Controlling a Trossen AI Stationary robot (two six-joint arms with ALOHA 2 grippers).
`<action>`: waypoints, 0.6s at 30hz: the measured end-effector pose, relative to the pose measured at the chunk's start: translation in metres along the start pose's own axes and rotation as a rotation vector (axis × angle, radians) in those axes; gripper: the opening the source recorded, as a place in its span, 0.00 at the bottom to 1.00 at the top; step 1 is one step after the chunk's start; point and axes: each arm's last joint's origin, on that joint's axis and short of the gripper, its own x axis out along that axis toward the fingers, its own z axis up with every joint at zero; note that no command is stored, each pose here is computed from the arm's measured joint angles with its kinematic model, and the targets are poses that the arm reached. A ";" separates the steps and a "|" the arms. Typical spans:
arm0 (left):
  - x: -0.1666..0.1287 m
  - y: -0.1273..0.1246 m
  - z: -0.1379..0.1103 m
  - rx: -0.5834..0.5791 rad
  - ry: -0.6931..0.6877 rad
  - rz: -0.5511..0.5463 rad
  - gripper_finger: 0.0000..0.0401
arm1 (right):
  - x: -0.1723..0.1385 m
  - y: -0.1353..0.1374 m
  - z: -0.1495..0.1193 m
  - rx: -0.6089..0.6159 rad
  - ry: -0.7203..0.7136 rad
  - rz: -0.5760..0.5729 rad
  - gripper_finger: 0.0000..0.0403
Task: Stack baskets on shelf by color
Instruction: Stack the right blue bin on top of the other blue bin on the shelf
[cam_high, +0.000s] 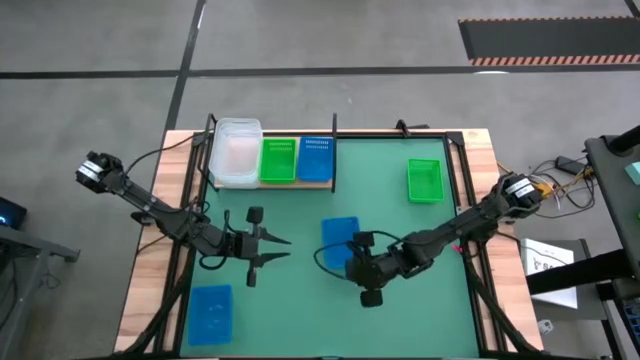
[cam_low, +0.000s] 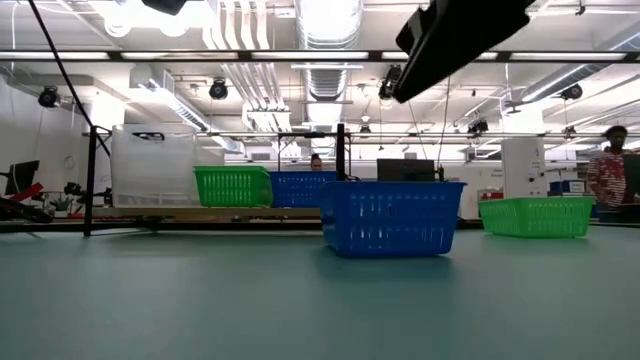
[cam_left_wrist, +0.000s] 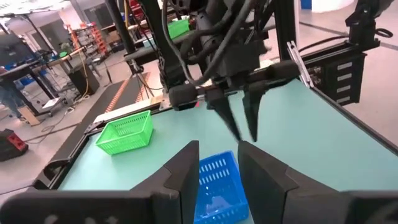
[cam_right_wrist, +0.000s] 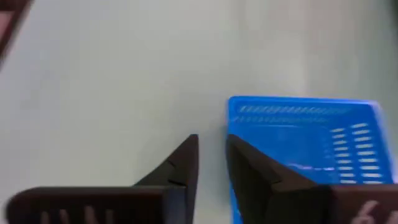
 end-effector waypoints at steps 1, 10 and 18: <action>0.000 0.000 0.000 0.001 0.000 0.000 0.24 | 0.002 -0.001 -0.003 -0.003 0.005 -0.020 0.23; -0.001 0.001 0.000 0.038 -0.001 0.007 0.24 | 0.032 -0.019 -0.029 0.058 -0.045 -0.001 0.39; -0.002 0.002 0.002 0.099 -0.005 0.019 0.24 | 0.067 -0.024 -0.045 0.073 -0.090 0.072 0.39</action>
